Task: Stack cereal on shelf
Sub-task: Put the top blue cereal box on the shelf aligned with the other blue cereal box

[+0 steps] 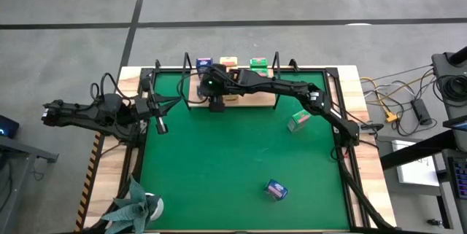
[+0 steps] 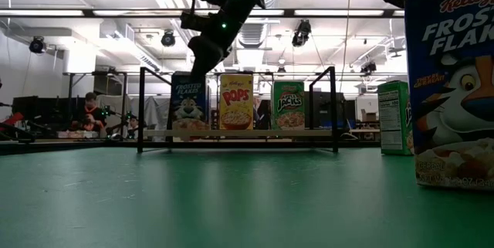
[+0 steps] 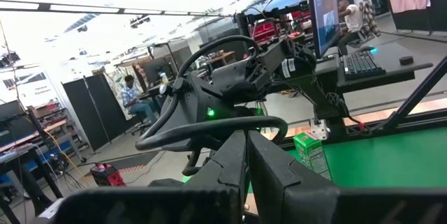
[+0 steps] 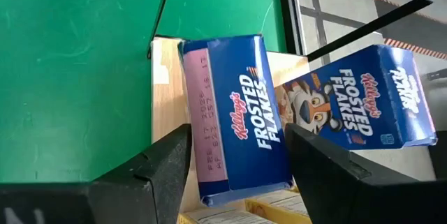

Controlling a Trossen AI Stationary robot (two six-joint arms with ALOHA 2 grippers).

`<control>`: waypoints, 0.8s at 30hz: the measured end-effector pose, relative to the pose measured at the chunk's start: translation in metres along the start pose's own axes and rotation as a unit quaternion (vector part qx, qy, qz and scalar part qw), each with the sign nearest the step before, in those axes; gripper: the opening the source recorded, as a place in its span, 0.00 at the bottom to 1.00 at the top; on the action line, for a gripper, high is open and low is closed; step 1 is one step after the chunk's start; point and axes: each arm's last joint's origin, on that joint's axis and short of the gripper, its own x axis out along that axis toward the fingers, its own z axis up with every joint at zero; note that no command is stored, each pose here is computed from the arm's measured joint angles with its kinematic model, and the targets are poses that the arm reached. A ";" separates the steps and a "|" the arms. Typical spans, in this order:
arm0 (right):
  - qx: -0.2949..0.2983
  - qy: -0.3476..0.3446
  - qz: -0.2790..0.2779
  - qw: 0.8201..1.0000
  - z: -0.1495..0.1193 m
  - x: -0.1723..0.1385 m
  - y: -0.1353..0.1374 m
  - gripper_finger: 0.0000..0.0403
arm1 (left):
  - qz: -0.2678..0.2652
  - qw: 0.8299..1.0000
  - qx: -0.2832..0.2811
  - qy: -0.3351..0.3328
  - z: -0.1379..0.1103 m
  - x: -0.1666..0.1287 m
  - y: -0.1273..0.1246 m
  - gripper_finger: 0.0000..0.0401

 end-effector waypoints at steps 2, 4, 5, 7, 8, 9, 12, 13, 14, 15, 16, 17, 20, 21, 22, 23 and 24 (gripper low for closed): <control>0.002 -0.004 -0.003 1.000 0.001 0.000 -0.001 0.55 | 0.000 1.000 0.000 0.000 0.000 0.000 0.000 0.00; 0.004 -0.011 -0.006 1.000 0.002 0.000 -0.002 0.55 | 0.000 1.000 0.000 0.000 0.000 0.000 0.000 0.00; 0.004 -0.012 -0.007 1.000 0.002 -0.001 -0.003 0.55 | 0.000 1.000 0.000 0.000 0.000 0.000 0.000 0.00; 0.006 -0.016 -0.009 1.000 0.004 -0.002 -0.005 0.55 | 0.000 1.000 0.000 0.000 0.000 0.000 0.000 0.00; 0.006 -0.018 -0.009 1.000 0.004 -0.003 -0.005 0.55 | 0.000 1.000 0.000 0.000 0.000 0.000 0.000 0.00; 0.006 -0.018 -0.010 1.000 0.005 -0.004 -0.005 0.55 | 0.000 1.000 0.000 0.000 0.000 0.000 0.000 0.00; 0.007 -0.021 -0.011 1.000 0.006 -0.007 -0.007 0.55 | 0.000 1.000 0.000 0.001 0.000 0.000 0.000 0.00; 0.007 -0.022 -0.012 1.000 0.007 -0.008 -0.007 0.55 | 0.000 1.000 0.000 0.000 0.000 0.000 0.000 0.00; 0.007 -0.023 -0.014 1.000 0.008 -0.009 -0.008 0.55 | 0.000 1.000 0.000 0.001 0.000 0.000 0.000 0.00; 0.007 -0.024 -0.016 1.000 0.008 -0.011 -0.008 0.55 | -0.001 1.000 0.000 0.001 0.000 0.000 0.000 0.00; 0.007 -0.025 -0.017 1.000 0.009 -0.014 -0.009 0.55 | -0.001 1.000 0.001 0.002 0.000 0.001 -0.001 0.00; 0.007 -0.026 -0.017 1.000 0.009 -0.017 -0.010 0.55 | -0.001 1.000 0.001 0.003 -0.001 0.001 -0.001 0.00; 0.008 -0.017 -0.011 1.000 0.010 -0.032 -0.010 0.55 | -0.002 1.000 0.002 0.004 -0.001 0.001 -0.001 0.00; 0.012 -0.014 -0.009 1.000 0.011 -0.039 -0.009 0.55 | -0.002 1.000 0.002 0.005 -0.001 0.002 -0.001 0.00; 0.018 -0.013 -0.006 1.000 0.011 -0.046 -0.009 0.55 | -0.002 1.000 0.003 0.006 -0.001 0.002 -0.002 0.00; 0.022 -0.006 -0.002 1.000 0.011 -0.054 -0.008 0.55 | -0.002 1.000 0.003 0.006 -0.001 0.003 -0.002 0.00; 0.024 0.003 0.004 1.000 0.010 -0.062 -0.006 0.54 | -0.003 1.000 0.003 0.007 -0.001 0.003 -0.002 0.00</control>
